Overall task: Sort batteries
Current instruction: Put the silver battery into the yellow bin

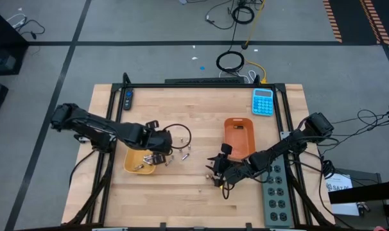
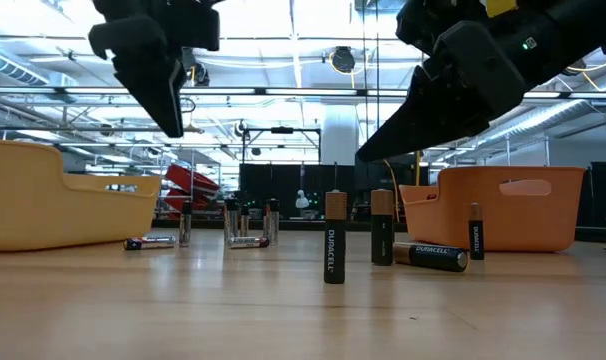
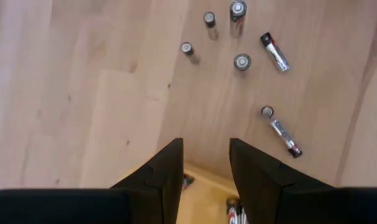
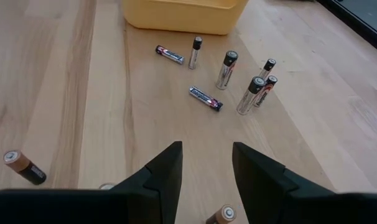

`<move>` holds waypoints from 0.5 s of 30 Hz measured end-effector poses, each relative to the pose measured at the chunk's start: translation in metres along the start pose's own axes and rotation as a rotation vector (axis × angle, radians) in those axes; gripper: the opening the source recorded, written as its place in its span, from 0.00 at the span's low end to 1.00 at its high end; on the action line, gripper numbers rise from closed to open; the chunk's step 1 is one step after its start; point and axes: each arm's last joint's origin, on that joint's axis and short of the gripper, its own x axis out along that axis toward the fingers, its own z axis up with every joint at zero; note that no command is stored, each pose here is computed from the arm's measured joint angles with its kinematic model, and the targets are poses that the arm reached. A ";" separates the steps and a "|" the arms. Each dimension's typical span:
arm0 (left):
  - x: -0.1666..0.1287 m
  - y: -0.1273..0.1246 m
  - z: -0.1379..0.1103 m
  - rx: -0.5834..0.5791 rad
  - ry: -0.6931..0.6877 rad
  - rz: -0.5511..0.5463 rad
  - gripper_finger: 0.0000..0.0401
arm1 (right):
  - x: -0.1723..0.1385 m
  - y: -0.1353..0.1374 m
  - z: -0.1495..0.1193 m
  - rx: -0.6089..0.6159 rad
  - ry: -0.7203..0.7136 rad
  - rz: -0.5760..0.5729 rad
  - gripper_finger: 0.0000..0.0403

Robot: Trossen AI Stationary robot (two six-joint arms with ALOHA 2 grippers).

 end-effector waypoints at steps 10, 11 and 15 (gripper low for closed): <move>0.036 -0.021 0.010 0.032 0.082 -0.143 0.35 | 0.000 0.000 -0.001 -0.006 0.004 0.000 0.33; 0.038 -0.022 0.010 0.034 0.086 -0.153 0.36 | 0.000 0.000 -0.001 -0.007 0.005 0.000 0.33; 0.044 -0.029 0.011 0.065 0.089 -0.178 0.43 | 0.000 0.000 -0.001 -0.008 0.007 -0.001 0.33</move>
